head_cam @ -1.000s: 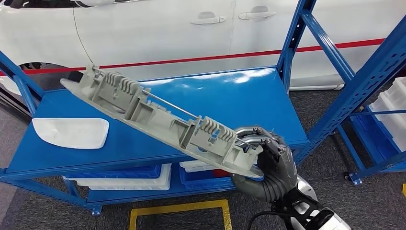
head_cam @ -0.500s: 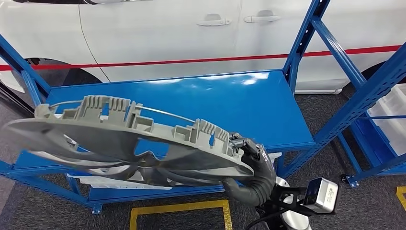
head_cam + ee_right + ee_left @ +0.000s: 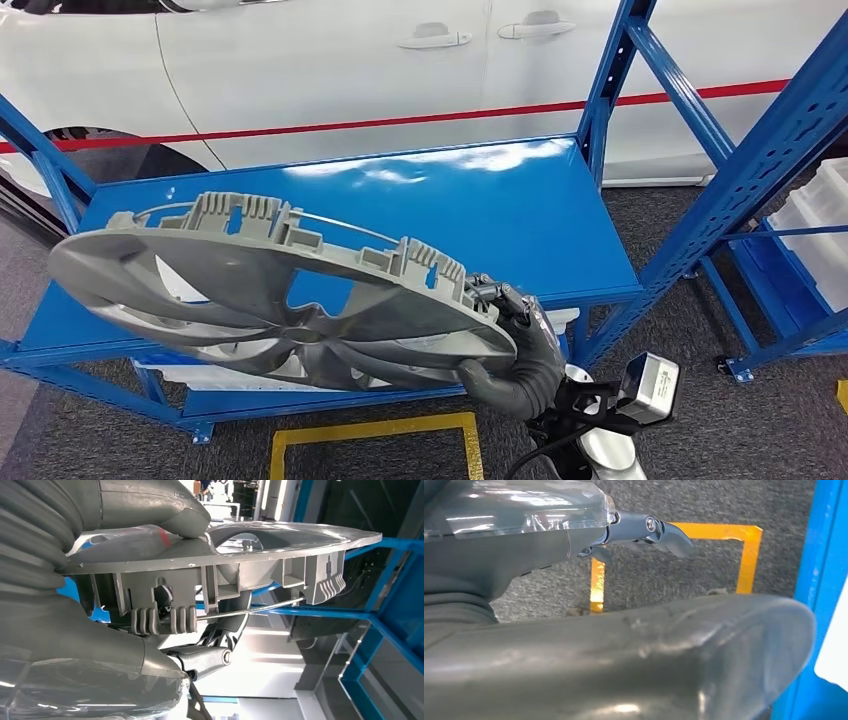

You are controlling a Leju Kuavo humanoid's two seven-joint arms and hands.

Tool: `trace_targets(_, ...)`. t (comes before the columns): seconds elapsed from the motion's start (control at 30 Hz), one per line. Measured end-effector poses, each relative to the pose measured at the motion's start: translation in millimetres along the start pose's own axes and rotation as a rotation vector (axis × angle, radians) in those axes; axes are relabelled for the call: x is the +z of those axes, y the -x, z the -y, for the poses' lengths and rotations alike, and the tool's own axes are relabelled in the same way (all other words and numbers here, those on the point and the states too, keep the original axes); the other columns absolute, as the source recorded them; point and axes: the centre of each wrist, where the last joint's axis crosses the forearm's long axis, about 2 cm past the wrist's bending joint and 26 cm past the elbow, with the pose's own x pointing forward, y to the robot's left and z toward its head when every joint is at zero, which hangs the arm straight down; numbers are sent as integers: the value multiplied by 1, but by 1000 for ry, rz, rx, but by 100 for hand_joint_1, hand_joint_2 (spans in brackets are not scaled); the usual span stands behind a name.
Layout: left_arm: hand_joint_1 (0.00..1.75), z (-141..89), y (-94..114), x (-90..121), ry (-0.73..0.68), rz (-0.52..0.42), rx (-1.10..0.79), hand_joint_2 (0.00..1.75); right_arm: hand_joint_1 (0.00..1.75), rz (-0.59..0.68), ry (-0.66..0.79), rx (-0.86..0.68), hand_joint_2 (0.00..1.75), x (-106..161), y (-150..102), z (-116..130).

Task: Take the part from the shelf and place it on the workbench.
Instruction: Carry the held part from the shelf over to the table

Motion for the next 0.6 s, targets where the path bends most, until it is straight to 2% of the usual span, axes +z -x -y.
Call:
trace_targets(0.17,0,-1,-1,0,5,-23,5,0,175,-4,-1,1,175,1,1,1)
trace_targets(0.4,0,-7,5,2,26,-120,6,0,175,12,-15,3,175,4,1,4)
trace_targets(0.6,0,-17,12,6,-10,-175,-4,0,175,-8,-23,18,175,11,1,9)
